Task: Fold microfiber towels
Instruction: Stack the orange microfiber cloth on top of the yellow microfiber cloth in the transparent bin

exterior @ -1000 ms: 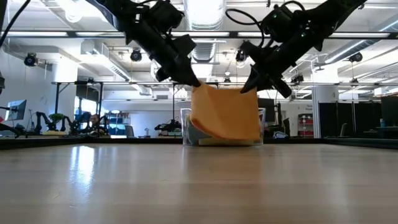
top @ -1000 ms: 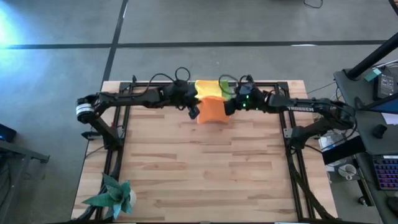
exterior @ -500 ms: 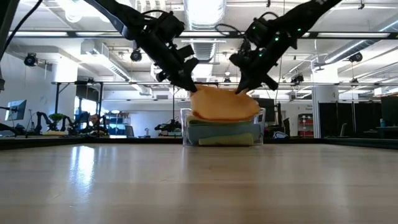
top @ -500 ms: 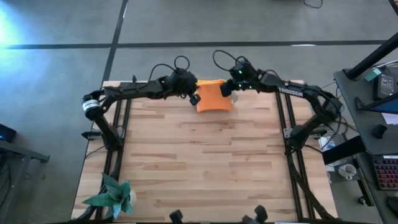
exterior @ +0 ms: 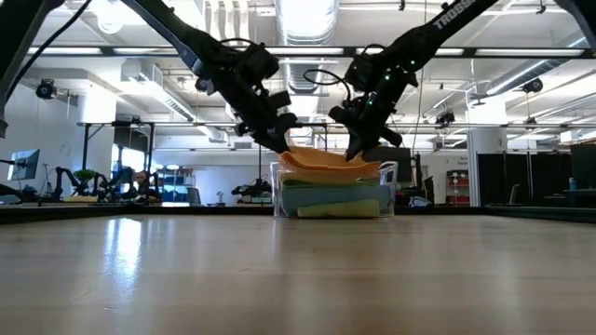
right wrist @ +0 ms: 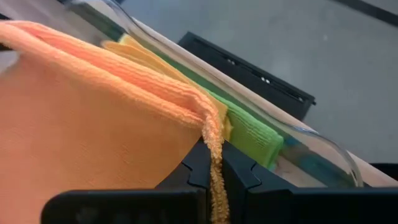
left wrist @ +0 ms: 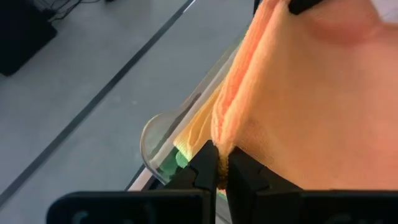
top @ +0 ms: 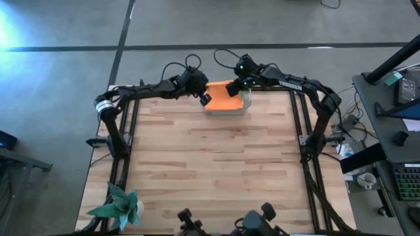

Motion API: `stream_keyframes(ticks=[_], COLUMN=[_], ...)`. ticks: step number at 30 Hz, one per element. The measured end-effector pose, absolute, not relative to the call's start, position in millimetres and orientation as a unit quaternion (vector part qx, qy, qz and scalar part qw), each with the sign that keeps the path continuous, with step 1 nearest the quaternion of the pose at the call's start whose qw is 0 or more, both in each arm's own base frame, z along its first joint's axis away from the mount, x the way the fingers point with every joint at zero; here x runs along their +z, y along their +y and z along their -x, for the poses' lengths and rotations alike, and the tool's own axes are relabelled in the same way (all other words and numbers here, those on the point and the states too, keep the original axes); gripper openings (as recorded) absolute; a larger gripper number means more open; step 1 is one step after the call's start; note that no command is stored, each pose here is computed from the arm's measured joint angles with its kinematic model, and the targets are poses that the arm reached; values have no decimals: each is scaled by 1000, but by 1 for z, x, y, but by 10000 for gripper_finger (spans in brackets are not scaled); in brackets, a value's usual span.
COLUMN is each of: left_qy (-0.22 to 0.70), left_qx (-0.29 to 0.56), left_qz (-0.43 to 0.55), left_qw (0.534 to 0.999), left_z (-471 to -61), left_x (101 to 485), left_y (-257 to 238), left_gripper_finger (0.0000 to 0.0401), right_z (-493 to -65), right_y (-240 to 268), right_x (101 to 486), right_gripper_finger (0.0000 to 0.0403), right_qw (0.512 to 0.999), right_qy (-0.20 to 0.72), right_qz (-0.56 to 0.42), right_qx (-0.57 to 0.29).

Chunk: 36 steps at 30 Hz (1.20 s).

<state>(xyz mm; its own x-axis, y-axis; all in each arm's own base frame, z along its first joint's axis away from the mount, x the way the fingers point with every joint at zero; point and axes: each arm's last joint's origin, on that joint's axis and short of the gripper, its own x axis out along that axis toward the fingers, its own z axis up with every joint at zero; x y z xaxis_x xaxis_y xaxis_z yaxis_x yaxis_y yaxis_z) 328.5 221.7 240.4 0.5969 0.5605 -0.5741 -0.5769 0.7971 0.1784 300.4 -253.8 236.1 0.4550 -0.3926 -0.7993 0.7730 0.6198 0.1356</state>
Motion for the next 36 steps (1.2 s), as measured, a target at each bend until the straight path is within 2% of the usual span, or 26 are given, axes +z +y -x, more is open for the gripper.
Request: stream_keyframes(ticks=[8,22,26,36], left_qy=[325,299,300,300], left_qx=[346,352,355,357], left_qz=[11,4,4,5], left_qw=[880,887,886,885], left_z=[-330,-333,-332,-332], left_x=[226,230,230,230], left_y=[233,236,236,236], left_gripper_finger=[2,4,30,125], right_z=[-303,-300,-299,-299], right_y=[-257,-259,-259,-260], right_x=[232,230,230,231], right_gripper_finger=[11,17,18,19], right_qw=[804,800,799,802], right_qy=[398,416,417,420], right_qz=[-238,-216,-215,-204], right_qx=[-371,-376,-377,-373])
